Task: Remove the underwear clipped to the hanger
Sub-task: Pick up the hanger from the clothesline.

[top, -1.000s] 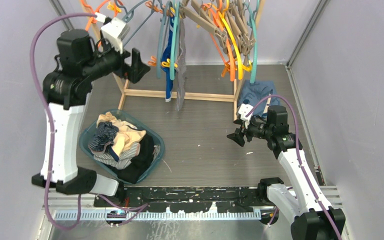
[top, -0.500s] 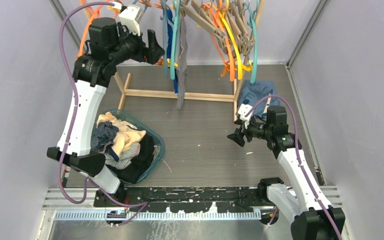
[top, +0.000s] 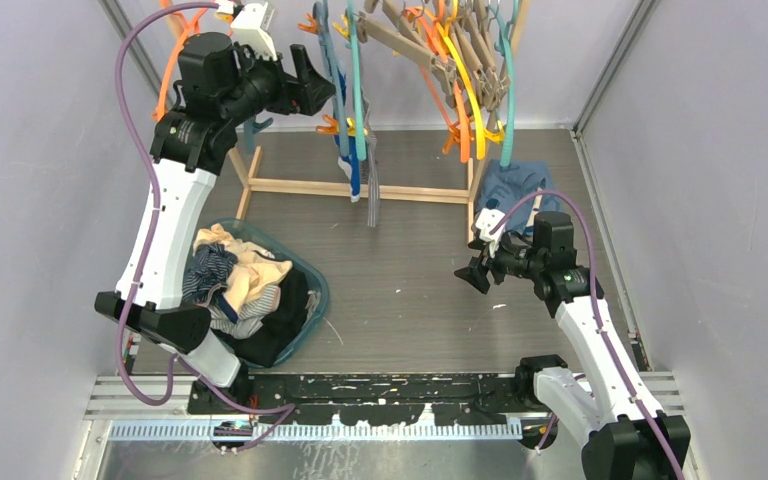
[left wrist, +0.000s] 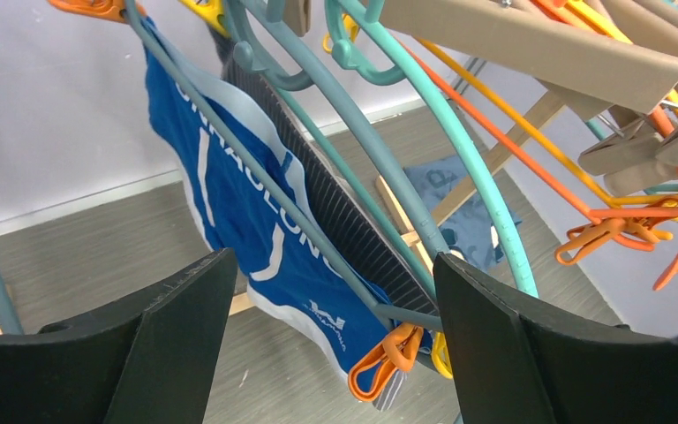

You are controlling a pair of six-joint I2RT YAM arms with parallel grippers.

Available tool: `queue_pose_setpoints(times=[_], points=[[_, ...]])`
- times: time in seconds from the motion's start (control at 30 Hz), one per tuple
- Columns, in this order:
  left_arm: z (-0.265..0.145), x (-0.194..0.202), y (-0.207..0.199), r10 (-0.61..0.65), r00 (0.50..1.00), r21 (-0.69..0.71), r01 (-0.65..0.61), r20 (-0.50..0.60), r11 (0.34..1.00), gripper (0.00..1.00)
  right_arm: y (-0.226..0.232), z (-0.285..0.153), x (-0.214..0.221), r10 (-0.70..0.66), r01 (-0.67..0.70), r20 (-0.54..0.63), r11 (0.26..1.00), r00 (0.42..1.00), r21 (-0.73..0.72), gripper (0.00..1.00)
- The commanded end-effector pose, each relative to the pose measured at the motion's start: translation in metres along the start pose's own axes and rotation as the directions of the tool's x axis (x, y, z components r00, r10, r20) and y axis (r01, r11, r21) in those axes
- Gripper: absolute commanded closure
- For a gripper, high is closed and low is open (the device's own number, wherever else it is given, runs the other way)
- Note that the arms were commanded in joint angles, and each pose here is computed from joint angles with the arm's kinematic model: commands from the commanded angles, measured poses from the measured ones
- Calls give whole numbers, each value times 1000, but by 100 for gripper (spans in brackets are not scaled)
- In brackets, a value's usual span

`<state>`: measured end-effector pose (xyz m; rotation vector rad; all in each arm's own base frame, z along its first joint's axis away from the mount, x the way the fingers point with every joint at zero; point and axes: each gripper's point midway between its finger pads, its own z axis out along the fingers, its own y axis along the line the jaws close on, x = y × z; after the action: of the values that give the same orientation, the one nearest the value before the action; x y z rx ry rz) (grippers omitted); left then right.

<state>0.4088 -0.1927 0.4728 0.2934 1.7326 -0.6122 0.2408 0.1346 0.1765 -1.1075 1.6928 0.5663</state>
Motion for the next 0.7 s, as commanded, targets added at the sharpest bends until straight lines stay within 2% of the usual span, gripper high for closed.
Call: queue_pose_setpoints(times=[0.0, 0.47, 0.67], points=[[-15, -32, -23, -46, 993, 81, 37, 109, 996, 16, -4, 1, -6, -37, 37, 16, 999, 999, 8, 27], [-7, -23, -45, -47, 994, 109, 37, 96, 993, 16, -5, 2, -3, -36, 36, 7, 999, 999, 11, 27], [1, -17, -31, 2, 995, 12, -3, 98, 1000, 16, -5, 2, -3, -35, 35, 7, 999, 999, 9, 27]])
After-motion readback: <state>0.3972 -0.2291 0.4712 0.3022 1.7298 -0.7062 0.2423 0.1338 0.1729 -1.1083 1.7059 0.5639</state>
